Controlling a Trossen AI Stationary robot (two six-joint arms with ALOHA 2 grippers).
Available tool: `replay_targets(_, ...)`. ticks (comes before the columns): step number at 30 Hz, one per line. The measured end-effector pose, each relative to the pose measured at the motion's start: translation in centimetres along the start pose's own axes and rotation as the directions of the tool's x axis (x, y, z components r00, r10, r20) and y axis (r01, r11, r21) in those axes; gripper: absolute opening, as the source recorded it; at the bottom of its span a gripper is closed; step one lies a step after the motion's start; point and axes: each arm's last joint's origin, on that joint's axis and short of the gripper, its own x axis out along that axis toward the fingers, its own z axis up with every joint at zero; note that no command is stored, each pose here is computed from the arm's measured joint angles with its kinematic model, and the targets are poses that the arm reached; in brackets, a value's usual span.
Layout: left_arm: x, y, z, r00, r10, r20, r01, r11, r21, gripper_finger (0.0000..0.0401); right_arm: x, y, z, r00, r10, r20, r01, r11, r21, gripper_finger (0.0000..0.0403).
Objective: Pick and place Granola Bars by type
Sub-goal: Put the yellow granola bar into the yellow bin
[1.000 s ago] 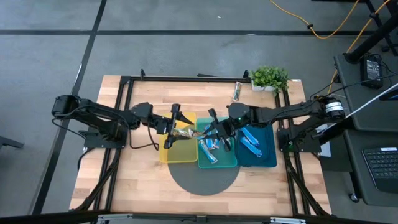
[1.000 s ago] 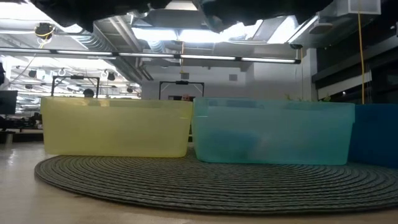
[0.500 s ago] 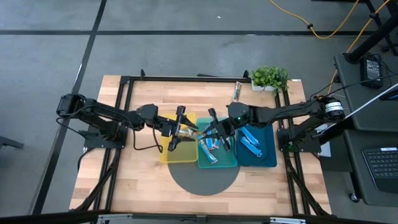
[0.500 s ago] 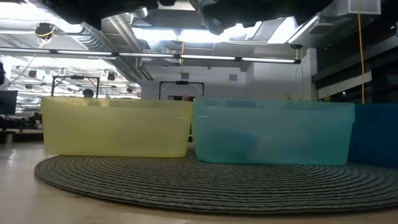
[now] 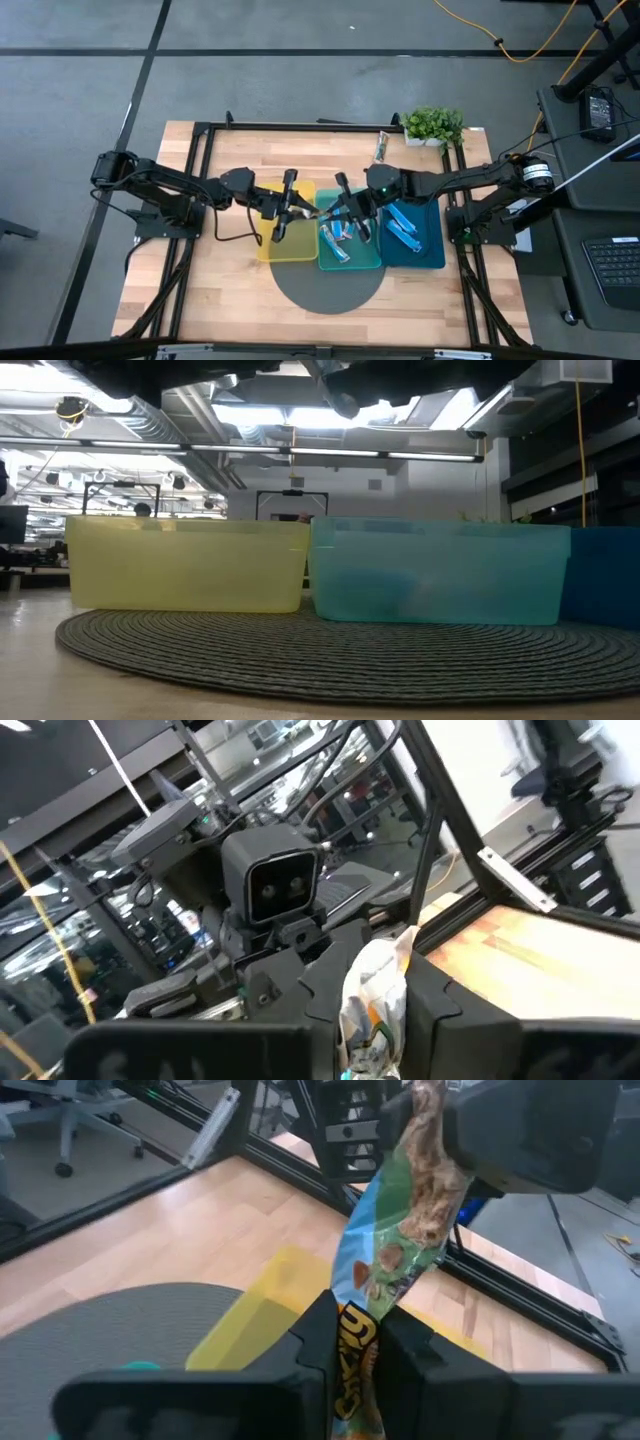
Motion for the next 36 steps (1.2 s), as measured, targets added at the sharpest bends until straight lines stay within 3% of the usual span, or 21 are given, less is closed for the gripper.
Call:
replay_targets(5, 0.0, 0.0, -0.1, 1.0, 0.01, -0.019, -0.01, 1.0, 0.005, 0.0043, 0.0, -0.1, -0.1, 0.998, -0.061, -0.034, 0.061, 0.998, -0.001, 0.0082)
replay_targets(11, 0.0, 0.0, -0.1, 1.0, 0.011, -0.02, -0.01, 1.0, 0.005, 0.0035, -0.5, -0.4, 0.1, 0.987, -0.147, -0.071, 0.146, 0.989, -0.014, 0.0169)
replay_targets(17, -0.1, 0.1, -0.4, 0.993, 0.077, -0.088, -0.076, 0.997, 0.015, 0.0041, -3.3, -0.6, 1.7, 0.964, -0.243, -0.105, 0.24, 0.97, -0.04, 0.0243)
replay_targets(25, -1.2, 0.2, 0.1, 0.977, 0.083, -0.197, -0.08, 0.997, 0.022, 0.0033, -8.2, 0.1, 3.7, 0.96, -0.244, -0.135, 0.255, 0.965, 0.068, 0.0263)
replay_targets(28, -1.9, -0.1, 0.6, 0.968, 0.069, -0.241, -0.071, 0.998, 0.002, 0.0036, -9.3, 0.6, 3.5, 0.954, -0.225, -0.199, 0.252, 0.96, 0.124, 0.0264)
replay_targets(31, -2.7, -0.6, 0.9, 0.942, 0.054, -0.332, -0.067, 0.997, -0.029, 0.0037, -10.0, 1.2, 2.7, 0.911, -0.249, -0.327, 0.313, 0.937, 0.158, 0.0264)
replay_targets(36, -4.1, -1.9, 1.1, 0.873, 0.034, -0.486, -0.085, 0.993, -0.082, 0.0033, -10.2, 2.1, 0.7, 0.765, -0.383, -0.517, 0.498, 0.862, 0.098, 0.0264)
